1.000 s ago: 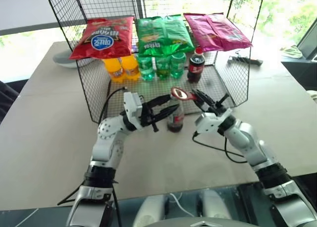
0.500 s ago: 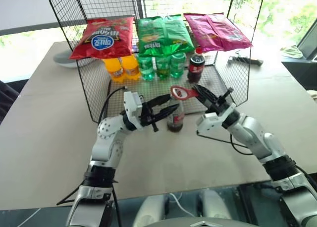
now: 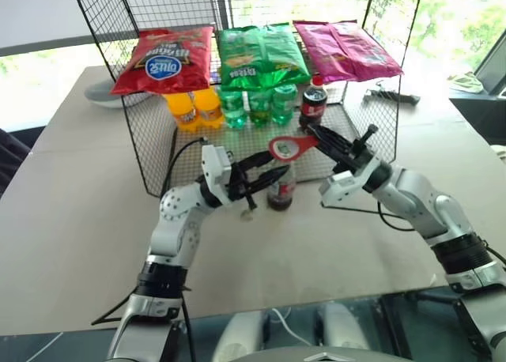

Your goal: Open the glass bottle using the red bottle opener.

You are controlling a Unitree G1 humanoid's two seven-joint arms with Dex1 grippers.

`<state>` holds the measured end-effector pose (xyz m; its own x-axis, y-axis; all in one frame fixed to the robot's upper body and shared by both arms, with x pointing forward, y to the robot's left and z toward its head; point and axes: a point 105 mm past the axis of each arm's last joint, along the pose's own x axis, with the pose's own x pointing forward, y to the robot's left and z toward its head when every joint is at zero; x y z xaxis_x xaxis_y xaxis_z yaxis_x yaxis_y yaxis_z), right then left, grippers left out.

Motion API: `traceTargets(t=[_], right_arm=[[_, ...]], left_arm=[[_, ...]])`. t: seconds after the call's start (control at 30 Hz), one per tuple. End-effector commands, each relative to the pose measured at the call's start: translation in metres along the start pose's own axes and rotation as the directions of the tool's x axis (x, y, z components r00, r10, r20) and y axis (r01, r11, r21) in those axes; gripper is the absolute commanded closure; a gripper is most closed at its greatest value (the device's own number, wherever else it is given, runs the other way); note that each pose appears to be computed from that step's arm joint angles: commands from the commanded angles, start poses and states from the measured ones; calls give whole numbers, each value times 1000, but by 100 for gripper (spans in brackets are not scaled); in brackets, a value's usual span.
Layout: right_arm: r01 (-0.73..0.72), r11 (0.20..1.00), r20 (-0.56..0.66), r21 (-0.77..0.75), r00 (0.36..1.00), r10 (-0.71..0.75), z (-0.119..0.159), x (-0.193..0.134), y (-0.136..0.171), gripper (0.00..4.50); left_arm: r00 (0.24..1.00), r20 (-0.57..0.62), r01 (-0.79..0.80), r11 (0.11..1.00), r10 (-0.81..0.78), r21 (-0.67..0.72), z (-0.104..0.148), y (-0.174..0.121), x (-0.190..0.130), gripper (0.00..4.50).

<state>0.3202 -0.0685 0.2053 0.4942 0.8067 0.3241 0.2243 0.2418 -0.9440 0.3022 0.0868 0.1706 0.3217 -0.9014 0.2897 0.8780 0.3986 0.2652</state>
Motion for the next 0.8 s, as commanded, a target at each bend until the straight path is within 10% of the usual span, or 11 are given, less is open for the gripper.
traceTargets(t=[0.03, 0.73, 0.8], right_arm=[[96, 995, 12, -8, 995, -96, 1, 4, -26, 450], [219, 779, -155, 587, 975, -157, -3, -5, 4, 450], [224, 766, -166, 602, 974, -155, -3, -6, 6, 450]], left_arm=[[996, -86, -18, 999, 16, -31, -19, -1, -5, 325], [996, -79, -52, 999, 51, -12, -14, 6, -12, 325], [995, -80, -56, 998, 56, -10, -14, 6, -13, 200]])
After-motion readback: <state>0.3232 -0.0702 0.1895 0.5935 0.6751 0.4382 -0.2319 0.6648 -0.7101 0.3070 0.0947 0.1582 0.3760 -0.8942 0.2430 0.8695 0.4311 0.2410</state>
